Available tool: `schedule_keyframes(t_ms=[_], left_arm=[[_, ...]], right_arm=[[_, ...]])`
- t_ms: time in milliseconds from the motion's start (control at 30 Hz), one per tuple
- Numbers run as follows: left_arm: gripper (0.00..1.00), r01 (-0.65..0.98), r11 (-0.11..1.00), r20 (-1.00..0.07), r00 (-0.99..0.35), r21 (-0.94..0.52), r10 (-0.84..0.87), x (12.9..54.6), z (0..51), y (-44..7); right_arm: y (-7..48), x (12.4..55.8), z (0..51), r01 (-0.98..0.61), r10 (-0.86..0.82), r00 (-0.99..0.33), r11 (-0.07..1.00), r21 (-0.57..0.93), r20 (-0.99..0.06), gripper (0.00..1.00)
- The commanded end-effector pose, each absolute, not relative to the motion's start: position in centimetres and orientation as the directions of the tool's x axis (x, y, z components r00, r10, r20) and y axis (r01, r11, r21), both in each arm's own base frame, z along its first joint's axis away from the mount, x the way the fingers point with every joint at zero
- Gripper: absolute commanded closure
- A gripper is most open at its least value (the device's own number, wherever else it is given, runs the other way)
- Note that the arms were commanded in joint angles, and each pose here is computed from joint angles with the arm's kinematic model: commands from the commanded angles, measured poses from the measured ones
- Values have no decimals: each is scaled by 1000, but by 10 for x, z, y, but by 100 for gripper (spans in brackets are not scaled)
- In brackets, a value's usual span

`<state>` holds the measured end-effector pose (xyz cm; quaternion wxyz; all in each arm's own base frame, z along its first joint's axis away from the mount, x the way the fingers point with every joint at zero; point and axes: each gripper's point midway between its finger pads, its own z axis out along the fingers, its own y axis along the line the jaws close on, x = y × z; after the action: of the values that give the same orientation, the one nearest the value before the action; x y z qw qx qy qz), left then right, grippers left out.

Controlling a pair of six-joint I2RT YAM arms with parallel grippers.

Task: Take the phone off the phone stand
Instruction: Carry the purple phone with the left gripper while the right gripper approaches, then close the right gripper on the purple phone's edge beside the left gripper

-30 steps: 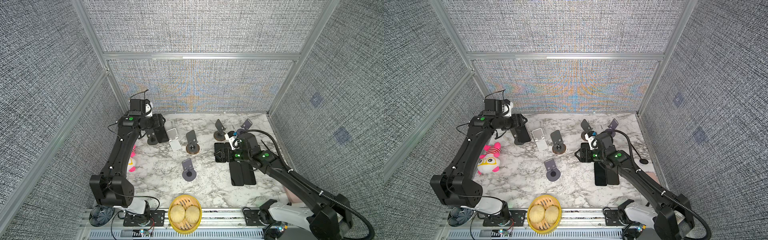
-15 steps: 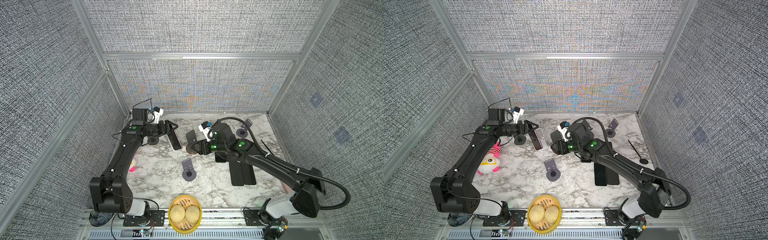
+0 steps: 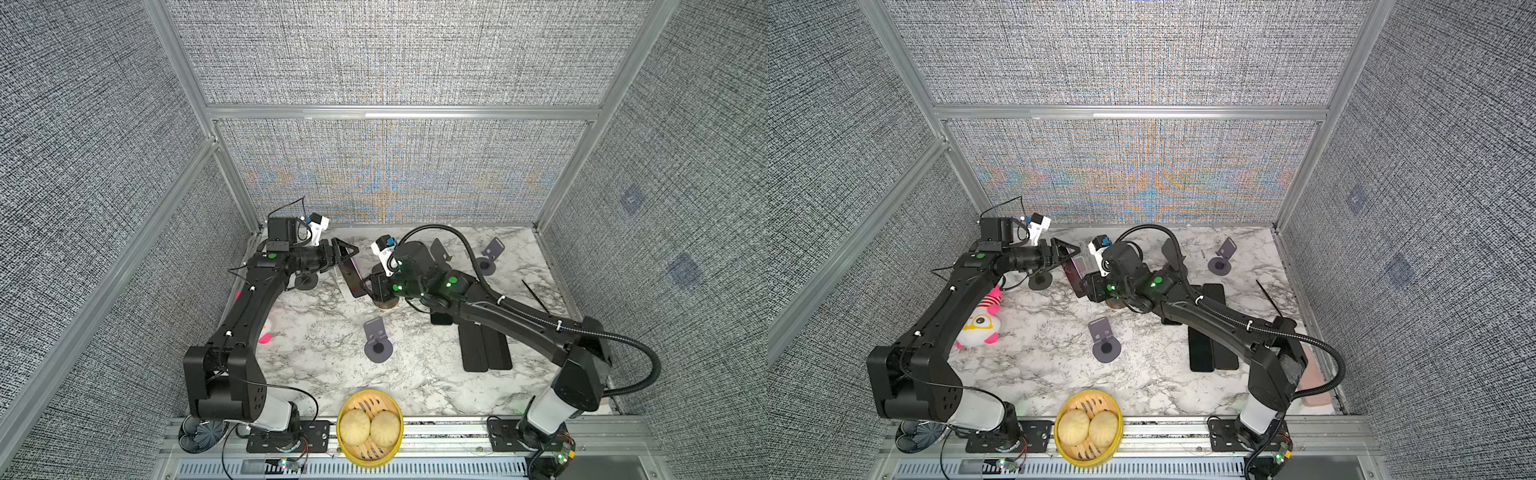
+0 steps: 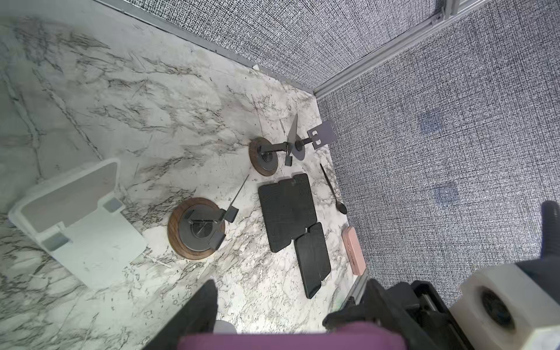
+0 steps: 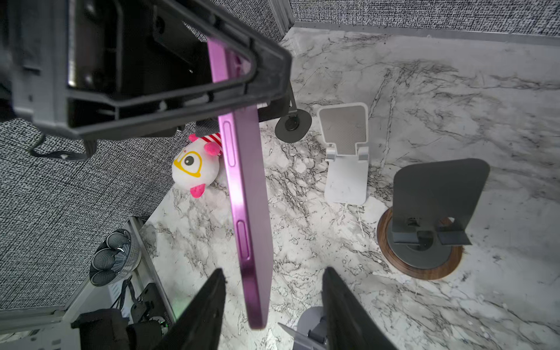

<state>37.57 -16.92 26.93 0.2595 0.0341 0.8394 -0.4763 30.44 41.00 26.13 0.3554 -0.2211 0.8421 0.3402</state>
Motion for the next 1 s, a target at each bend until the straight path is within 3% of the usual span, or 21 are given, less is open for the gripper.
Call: schedule_keyframes(t_ms=[0, 100, 300, 667, 833, 967], left_arm=[[100, 316, 543, -485, -852, -778, -198, 380, 273, -170], [100, 294, 559, -475, -854, -776, -211, 384, 265, -172], [100, 282, 564, -469, -856, -776, -216, 385, 261, -174], [100, 280, 575, -466, -861, -769, -203, 384, 256, -179], [100, 281, 573, -465, -862, -770, -203, 384, 256, -180], [96, 277, 585, -472, -857, -762, -209, 385, 256, -178]], right_arm=[[413, 308, 265, -618, -122, -634, 674, 406, -763, 55], [414, 309, 261, -611, -119, -638, 679, 407, -761, 63], [415, 311, 256, -600, -108, -644, 686, 412, -758, 71], [419, 312, 251, -596, -90, -651, 675, 435, -754, 78], [417, 313, 249, -584, -85, -656, 687, 433, -750, 93], [417, 313, 247, -581, -86, -658, 690, 432, -748, 98]])
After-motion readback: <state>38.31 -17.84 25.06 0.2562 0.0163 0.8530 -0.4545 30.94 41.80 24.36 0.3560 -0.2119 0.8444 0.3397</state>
